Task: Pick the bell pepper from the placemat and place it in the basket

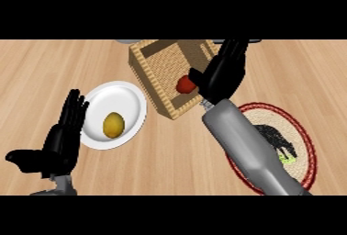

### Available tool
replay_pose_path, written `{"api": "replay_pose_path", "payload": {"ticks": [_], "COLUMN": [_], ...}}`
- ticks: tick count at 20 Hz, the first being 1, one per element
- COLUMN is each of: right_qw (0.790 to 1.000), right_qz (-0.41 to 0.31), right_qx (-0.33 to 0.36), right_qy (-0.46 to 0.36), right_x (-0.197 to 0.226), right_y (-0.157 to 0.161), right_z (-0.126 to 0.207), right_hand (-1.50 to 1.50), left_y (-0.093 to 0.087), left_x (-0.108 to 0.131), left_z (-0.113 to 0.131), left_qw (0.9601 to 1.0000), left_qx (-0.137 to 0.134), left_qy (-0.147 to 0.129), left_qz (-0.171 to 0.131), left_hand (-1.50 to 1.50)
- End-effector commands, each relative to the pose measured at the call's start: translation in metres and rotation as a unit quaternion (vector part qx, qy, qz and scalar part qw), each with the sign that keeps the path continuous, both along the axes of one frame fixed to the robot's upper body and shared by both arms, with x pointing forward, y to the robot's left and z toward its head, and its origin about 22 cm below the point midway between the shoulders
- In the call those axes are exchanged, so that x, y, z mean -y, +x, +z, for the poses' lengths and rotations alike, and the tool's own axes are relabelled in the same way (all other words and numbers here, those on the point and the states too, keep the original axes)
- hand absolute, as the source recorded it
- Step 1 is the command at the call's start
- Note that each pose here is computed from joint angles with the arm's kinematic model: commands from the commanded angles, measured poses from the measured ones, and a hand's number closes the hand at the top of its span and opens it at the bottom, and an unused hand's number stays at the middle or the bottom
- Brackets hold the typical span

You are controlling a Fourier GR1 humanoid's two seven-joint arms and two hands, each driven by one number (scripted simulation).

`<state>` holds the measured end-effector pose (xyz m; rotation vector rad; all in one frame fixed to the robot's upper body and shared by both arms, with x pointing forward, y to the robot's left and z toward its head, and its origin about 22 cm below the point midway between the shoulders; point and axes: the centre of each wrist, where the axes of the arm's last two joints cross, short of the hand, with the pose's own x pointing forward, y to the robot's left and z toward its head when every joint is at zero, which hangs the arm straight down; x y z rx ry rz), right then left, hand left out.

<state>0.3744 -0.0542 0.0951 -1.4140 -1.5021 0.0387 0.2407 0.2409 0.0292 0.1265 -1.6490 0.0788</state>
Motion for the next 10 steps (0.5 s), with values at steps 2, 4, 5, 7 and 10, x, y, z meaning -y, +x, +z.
{"api": "replay_pose_path", "payload": {"ticks": [2,4,5,7,10], "right_qw": [0.991,0.993,0.993,0.991,0.989], "right_qz": [-0.061,-0.043,-0.057,-0.020,-0.019], "right_qx": [0.040,0.036,0.027,0.054,0.063], "right_qy": [0.110,0.107,0.096,0.122,0.129], "right_x": [0.018,0.022,0.027,0.027,0.033], "right_y": [-0.024,-0.054,-0.065,-0.087,-0.123], "right_z": [0.018,0.013,0.006,0.034,0.039], "right_hand": [-1.50,-1.50,-1.50,-1.50,-1.50], "left_y": [-0.005,-0.005,-0.014,-0.003,0.002], "left_x": [-0.002,-0.002,-0.009,-0.009,-0.006], "left_z": [-0.004,-0.003,-0.007,-0.007,0.001], "left_qw": [0.9999,0.9999,0.9999,0.9999,1.0000], "left_qx": [0.002,-0.003,-0.002,0.003,0.004], "left_qy": [0.001,0.004,0.001,-0.003,0.001], "left_qz": [0.013,0.013,0.010,0.012,-0.003], "left_hand": [0.00,0.00,0.00,0.00,0.00]}}
